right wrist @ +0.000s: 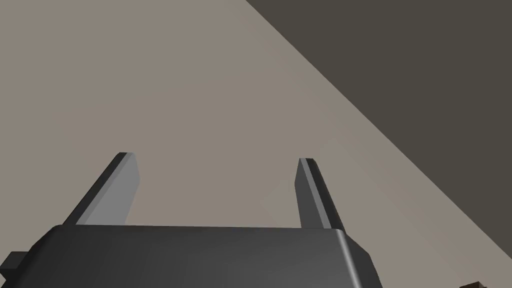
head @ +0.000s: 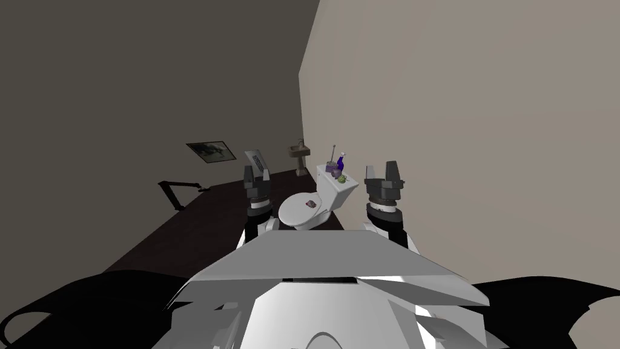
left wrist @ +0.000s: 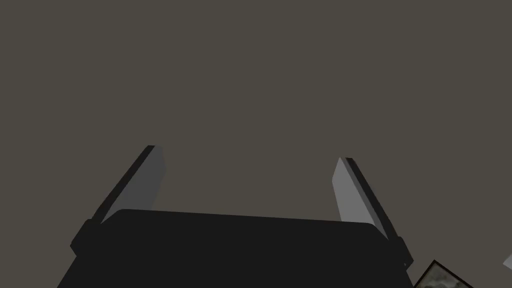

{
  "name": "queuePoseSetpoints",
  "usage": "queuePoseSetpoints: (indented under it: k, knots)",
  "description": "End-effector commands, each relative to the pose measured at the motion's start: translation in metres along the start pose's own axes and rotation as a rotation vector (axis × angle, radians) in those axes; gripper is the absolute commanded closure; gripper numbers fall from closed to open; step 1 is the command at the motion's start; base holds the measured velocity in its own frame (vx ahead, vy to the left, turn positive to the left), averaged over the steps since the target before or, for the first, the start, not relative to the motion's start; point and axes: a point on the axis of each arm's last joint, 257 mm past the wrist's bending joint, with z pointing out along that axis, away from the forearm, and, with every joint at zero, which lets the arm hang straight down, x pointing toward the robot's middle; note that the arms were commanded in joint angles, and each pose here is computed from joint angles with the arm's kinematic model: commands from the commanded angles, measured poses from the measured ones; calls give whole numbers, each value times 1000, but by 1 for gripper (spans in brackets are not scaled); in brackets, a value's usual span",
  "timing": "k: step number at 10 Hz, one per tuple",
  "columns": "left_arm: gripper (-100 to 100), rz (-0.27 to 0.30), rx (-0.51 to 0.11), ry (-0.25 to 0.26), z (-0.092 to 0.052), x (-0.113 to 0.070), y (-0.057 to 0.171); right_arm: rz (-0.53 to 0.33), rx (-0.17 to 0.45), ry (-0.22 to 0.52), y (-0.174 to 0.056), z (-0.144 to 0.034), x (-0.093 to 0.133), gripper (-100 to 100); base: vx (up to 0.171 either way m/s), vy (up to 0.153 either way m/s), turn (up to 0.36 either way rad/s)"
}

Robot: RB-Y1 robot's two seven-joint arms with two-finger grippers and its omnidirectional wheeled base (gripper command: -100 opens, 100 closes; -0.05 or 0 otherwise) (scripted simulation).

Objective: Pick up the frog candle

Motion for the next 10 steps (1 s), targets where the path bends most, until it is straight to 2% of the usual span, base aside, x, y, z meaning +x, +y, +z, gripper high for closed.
queuePoseSetpoints:
  k: [1,4,6,7,8,9,10]
  knots:
    - [0,0,0,0,0,0,0,-6,20,49,-10,-4,12,-100,-25,-12,23]
    - [0,0,0,0,0,0,0,-21,72,159,-35,-19,38,-100,-55,-23,40]
    - [0,0,0,0,0,0,0,-35,123,253,-60,-37,61,-100,-85,-28,54]
    - [0,0,0,0,0,0,0,-38,125,266,-61,-38,62,-100,-57,-14,19]
    - [0,0,0,0,0,0,0,-49,156,326,-76,-52,75,-100,-51,-14,49]
    - [0,0,0,0,0,0,0,-50,157,329,-76,-52,75,-100,-37,-13,26]
    - [0,0,0,0,0,0,0,-62,182,392,-89,-66,88,-100,-47,-9,54]
